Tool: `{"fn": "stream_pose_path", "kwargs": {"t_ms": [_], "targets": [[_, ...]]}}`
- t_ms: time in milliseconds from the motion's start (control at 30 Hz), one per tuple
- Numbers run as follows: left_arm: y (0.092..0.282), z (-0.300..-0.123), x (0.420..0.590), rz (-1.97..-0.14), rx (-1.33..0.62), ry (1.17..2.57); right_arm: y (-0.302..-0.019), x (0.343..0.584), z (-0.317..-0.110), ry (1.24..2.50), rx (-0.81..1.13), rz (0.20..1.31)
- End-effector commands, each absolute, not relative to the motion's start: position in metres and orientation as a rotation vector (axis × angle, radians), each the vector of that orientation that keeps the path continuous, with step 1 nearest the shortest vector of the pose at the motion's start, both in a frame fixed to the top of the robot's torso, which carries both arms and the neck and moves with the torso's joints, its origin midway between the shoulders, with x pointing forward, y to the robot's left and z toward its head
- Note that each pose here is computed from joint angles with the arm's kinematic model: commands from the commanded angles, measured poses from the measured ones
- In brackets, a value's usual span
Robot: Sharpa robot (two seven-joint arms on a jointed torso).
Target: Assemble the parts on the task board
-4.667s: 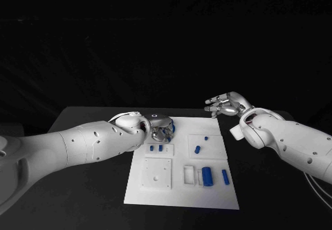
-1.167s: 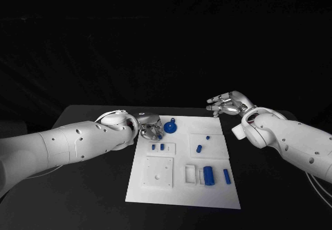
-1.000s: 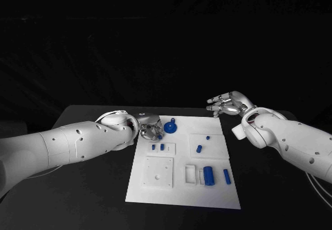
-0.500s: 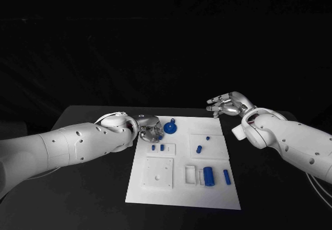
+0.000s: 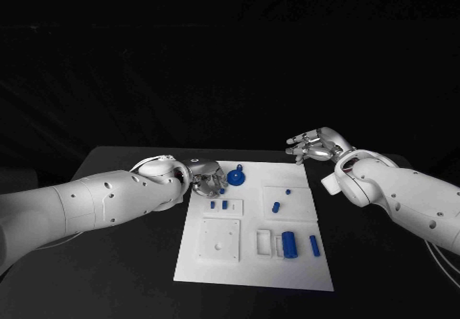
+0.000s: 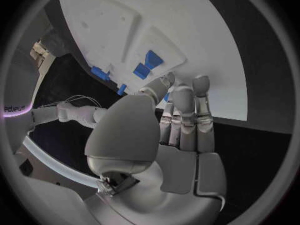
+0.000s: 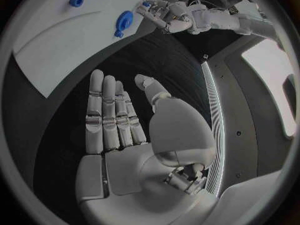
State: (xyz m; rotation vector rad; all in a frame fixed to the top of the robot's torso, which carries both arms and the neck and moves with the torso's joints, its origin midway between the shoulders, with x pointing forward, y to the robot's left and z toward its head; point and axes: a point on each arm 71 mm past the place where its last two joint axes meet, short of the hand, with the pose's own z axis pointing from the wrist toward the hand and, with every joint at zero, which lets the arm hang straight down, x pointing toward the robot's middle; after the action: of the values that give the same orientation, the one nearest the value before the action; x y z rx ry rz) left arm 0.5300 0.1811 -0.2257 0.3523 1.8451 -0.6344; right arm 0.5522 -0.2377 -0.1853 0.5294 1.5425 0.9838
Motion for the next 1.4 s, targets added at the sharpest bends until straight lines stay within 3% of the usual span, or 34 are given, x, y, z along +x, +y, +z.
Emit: {"fn": "stream_pose_path", "kwargs": {"t_ms": [33, 367, 533, 867, 1167, 1400], "targets": [[0.182, -0.225, 0.531, -0.629, 0.349, 1.828, -0.236, 0.551, -0.185, 1.553, 0.503, 0.984], [0.199, -0.215, 0.537, -0.66, 0.231, 1.751, -0.238, 0.546, -0.189, 1.598, 0.44, 0.976], [0.219, -0.197, 0.547, -0.75, -0.068, 1.684, -0.239, 0.538, -0.194, 1.661, 0.299, 0.913], [0.249, -0.179, 0.549, -1.023, -0.657, 1.56, -0.237, 0.522, -0.205, 1.754, -0.034, 0.637], [0.246, -0.172, 0.538, -1.175, -0.745, 1.5, -0.227, 0.509, -0.21, 1.701, -0.164, 0.488], [0.242, -0.17, 0.533, -1.219, -0.748, 1.483, -0.217, 0.504, -0.213, 1.663, -0.21, 0.447]]}}
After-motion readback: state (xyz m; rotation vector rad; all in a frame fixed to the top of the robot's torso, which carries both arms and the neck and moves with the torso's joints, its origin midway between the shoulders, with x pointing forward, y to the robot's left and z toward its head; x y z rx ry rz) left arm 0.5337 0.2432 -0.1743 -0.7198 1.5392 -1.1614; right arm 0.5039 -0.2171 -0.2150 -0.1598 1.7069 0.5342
